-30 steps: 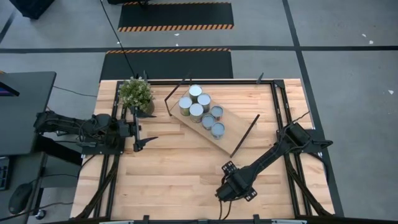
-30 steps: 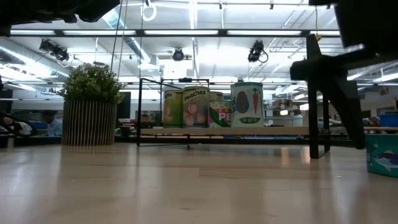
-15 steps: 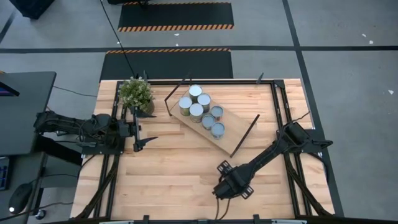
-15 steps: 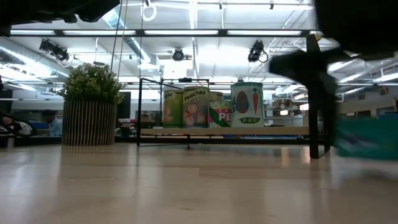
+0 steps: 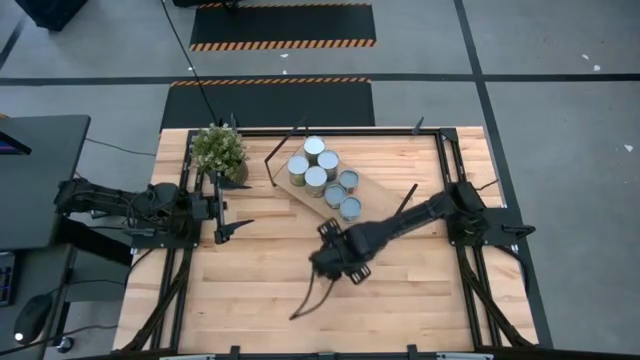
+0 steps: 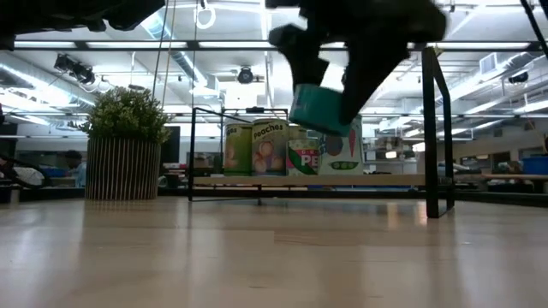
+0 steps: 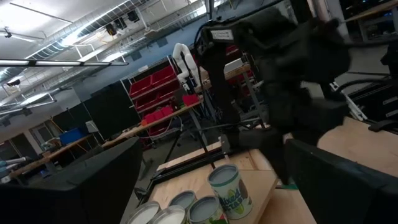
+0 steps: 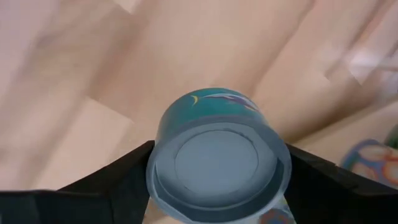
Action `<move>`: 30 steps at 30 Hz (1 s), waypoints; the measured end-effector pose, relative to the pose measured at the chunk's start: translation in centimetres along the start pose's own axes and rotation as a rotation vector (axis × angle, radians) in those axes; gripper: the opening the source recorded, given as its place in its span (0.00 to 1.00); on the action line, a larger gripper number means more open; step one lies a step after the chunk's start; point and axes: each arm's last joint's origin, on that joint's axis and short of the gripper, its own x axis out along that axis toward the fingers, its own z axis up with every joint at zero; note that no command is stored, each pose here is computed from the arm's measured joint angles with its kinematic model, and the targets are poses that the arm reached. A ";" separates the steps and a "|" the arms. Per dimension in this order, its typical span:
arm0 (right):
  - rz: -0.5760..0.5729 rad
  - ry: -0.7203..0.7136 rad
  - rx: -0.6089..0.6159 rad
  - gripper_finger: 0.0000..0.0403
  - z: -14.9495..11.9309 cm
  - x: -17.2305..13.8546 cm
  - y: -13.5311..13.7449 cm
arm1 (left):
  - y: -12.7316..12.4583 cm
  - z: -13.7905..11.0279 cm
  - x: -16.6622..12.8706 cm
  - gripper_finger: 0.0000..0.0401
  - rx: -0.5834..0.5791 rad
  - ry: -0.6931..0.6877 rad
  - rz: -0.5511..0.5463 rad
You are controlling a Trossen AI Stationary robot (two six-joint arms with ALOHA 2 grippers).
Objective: Pick and place cans onto a shelf
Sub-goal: Put the green tuna can on the shelf
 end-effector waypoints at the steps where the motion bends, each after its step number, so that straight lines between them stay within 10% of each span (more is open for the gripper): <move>1: 0.000 0.007 -0.004 0.77 -0.2 0.1 -0.5 | 0.0 0.0 0.0 0.99 0.000 0.000 0.000; 30: 0.184 0.393 -0.079 0.77 -3.5 3.3 -1.4 | 0.0 -0.1 0.0 0.99 0.002 0.008 -0.004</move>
